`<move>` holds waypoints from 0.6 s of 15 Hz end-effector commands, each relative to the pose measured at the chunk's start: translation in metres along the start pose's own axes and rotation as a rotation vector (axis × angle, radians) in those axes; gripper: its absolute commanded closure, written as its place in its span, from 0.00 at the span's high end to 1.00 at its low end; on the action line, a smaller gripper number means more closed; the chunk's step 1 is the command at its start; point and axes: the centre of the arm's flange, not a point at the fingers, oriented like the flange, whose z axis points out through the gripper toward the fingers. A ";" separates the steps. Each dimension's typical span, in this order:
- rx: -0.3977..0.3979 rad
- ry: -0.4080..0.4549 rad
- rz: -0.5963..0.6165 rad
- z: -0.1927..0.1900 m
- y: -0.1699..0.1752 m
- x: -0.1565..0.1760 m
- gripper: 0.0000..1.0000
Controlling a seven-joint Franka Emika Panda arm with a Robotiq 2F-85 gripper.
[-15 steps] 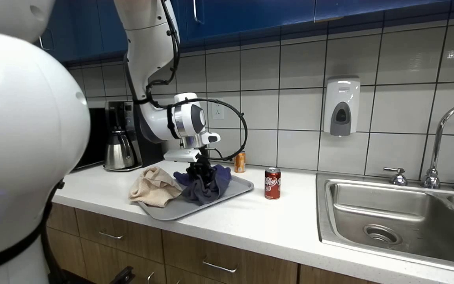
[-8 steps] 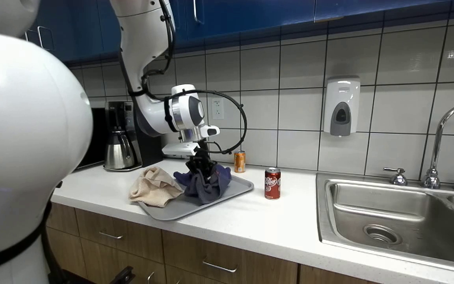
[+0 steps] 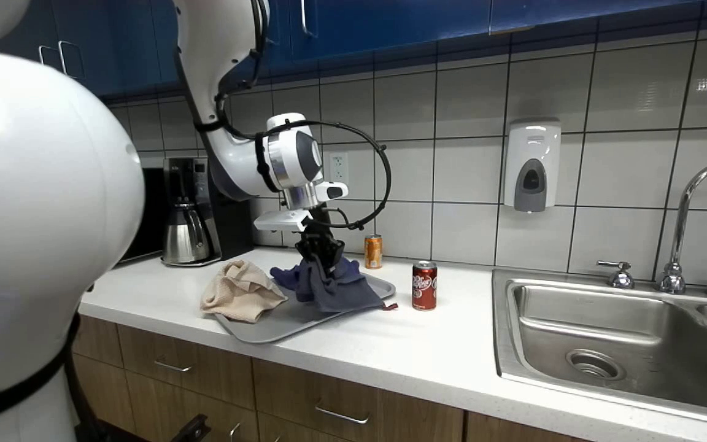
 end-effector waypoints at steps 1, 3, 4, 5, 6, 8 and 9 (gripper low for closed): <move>-0.023 0.017 0.053 -0.026 0.022 -0.020 0.03; -0.029 0.022 0.079 -0.031 0.033 -0.026 0.03; -0.033 0.023 0.091 -0.033 0.037 -0.029 0.03; -0.038 0.023 0.103 -0.035 0.043 -0.032 0.03; -0.042 0.022 0.115 -0.037 0.049 -0.035 0.03; -0.049 0.019 0.135 -0.039 0.061 -0.040 0.03; -0.051 0.019 0.147 -0.040 0.067 -0.042 0.03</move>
